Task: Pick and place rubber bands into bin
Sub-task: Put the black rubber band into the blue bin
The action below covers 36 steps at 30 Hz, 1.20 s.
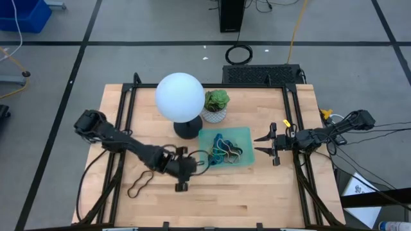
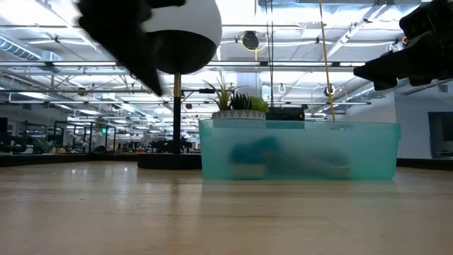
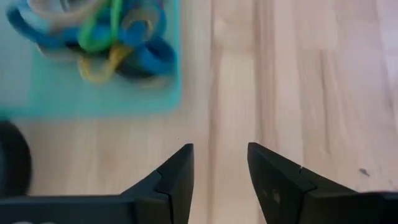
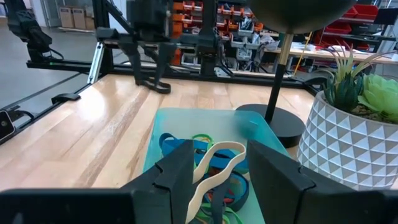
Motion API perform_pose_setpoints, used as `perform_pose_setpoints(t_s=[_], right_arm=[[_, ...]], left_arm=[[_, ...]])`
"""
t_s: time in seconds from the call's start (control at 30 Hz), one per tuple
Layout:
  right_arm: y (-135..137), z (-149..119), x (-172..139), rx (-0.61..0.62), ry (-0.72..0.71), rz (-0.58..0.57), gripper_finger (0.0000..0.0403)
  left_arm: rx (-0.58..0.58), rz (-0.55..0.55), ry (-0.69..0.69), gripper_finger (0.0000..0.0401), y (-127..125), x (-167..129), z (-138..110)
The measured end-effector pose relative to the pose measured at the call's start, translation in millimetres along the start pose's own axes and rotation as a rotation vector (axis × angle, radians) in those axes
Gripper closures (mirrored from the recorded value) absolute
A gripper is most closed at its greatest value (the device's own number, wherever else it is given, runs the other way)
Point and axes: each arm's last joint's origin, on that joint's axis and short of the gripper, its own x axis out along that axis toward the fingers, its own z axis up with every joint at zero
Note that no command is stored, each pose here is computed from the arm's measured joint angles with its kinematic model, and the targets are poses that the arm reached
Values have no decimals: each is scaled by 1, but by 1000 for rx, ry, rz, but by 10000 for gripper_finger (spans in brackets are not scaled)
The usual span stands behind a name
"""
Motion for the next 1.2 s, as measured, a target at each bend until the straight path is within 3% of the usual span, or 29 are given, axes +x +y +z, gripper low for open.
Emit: perform_pose_setpoints(t_s=[0.17, 0.27, 0.4, 0.57, 0.8, 1.2], right_arm=[[0, 0, 0, 0, 0, 0, 261], [0, 0, 0, 0, 0, 0, 261], [0, 0, 0, 0, 0, 0, 261], [0, 0, 0, 4, -3, 0, 261], [0, 0, 0, 12, -4, 0, 261], [0, 0, 0, 12, -4, 0, 261]], left_arm=[[-147, 53, 173, 244, -17, -12, -28], [-266, 136, 290, 244, -23, -19, -47], [-344, 238, 379, 244, -30, -29, -66], [-360, 295, 441, 245, -39, -39, -82], [-486, 400, 529, 245, -43, -50, -97], [-625, 437, 579, 245, -37, -51, -117]])
